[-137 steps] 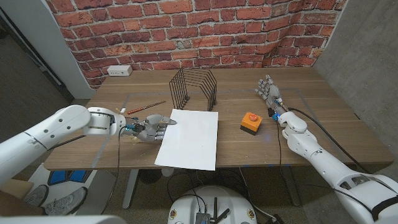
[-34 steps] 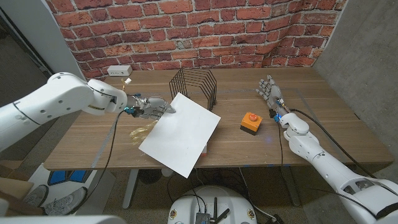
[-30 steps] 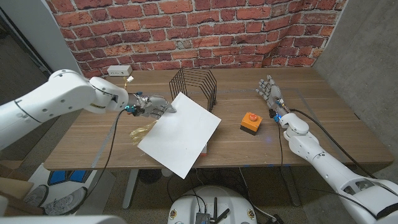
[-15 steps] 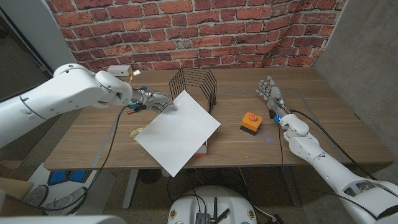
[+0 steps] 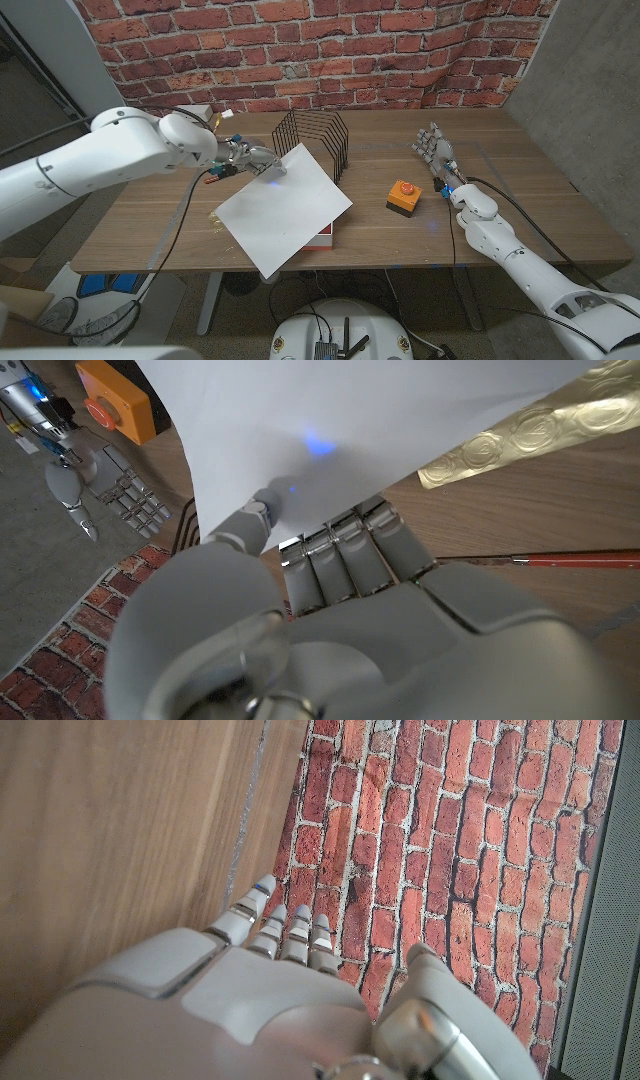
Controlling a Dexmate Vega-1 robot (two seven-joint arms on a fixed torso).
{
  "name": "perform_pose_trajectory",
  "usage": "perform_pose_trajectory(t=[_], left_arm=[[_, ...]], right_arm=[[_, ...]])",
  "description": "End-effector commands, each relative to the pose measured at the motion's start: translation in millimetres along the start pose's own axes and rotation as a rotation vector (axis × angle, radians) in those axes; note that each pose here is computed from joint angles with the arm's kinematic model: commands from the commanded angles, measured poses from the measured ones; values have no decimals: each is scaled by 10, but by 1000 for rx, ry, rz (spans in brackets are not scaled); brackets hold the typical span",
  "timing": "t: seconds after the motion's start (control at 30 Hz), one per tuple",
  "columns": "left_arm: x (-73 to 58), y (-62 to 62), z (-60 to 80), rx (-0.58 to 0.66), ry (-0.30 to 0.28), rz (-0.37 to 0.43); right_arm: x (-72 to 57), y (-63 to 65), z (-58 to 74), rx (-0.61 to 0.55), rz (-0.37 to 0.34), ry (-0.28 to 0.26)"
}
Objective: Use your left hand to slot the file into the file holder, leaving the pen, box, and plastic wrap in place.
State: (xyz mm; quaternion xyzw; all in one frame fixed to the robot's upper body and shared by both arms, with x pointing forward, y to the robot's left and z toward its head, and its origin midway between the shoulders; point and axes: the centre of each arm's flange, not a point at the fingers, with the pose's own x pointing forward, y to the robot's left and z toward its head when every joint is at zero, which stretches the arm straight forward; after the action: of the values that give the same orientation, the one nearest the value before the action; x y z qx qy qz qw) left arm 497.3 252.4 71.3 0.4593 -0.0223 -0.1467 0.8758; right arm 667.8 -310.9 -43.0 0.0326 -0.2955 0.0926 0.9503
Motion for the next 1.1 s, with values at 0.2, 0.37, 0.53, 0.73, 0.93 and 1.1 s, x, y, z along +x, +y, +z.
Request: perform_pose_trajectory(t=[0.2, 0.37, 0.53, 0.73, 0.93, 1.1], left_arm=[[6, 66, 184, 244, -47, 46], [1, 66, 274, 358, -87, 60], [-10, 36, 328, 456, -133, 70], [-25, 19, 333, 463, -153, 92], [-57, 25, 374, 517, -181, 119], [-84, 31, 411, 550, -203, 142]], right_arm=[[45, 31, -33, 11, -10, -4], [50, 40, -36, 12, -12, -3], [44, 64, -49, 19, -10, -1], [32, 73, -63, 24, -12, 4], [35, 86, -74, 25, -11, 7], [41, 85, -74, 24, -13, 5]])
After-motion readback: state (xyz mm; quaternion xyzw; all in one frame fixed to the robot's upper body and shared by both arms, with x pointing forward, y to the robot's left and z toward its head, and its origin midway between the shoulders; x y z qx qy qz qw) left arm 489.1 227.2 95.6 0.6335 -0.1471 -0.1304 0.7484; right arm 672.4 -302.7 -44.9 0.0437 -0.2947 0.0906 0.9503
